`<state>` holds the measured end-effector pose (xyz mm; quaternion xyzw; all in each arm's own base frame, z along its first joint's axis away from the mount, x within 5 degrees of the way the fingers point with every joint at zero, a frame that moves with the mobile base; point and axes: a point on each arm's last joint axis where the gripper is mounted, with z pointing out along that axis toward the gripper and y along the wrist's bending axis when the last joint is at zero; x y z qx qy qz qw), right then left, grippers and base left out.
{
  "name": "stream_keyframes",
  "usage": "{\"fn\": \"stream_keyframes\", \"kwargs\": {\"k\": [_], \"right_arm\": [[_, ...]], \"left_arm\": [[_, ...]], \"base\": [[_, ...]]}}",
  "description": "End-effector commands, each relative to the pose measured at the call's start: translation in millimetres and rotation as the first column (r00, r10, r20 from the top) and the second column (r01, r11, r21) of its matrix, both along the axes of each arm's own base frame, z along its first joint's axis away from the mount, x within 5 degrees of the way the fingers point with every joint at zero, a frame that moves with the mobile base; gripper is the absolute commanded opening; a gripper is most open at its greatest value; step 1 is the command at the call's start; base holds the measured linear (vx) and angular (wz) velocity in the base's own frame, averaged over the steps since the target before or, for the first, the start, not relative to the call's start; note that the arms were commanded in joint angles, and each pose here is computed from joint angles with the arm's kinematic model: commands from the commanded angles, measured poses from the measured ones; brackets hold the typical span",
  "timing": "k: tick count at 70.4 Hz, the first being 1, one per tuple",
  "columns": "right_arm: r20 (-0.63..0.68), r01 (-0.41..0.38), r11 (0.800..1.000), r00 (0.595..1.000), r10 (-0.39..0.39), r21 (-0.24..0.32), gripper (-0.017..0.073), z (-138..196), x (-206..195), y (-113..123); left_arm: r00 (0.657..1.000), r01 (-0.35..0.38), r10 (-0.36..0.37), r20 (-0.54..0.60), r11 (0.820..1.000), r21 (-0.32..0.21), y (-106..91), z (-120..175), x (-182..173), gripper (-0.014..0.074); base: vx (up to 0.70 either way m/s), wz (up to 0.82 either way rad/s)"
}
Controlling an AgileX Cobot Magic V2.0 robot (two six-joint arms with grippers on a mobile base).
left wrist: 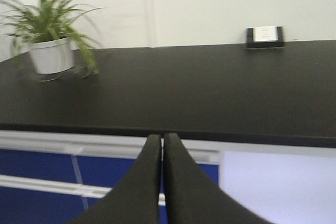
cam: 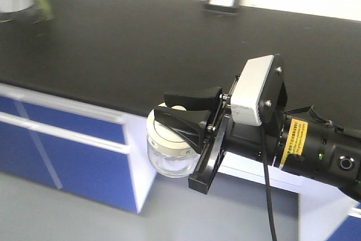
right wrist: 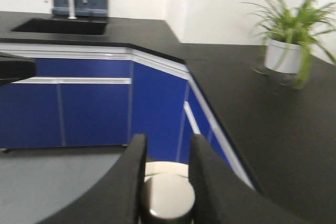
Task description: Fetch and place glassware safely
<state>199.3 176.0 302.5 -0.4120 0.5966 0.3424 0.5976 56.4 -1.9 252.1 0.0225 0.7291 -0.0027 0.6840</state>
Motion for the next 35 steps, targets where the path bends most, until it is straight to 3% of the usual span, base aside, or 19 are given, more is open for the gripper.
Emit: {"fn": "stream_keyframes", "kwargs": {"k": [1,35], "right_arm": [[0.049,-0.029,0.994,0.998,0.025,0.102,-0.0003,22.6,-4.8,-0.7],[0.049,-0.029,0.994,0.998,0.025,0.102,-0.0003,22.6,-4.8,-0.7]], "left_arm": [[0.996,0.001,0.001,0.088,1.0,-0.017,-0.1,15.8,-0.3,-0.0007],[0.996,0.001,0.001,0.088,1.0,-0.017,-0.1,15.8,-0.3,-0.0007]], "base": [[0.15,-0.56],[0.14,-0.44]]}}
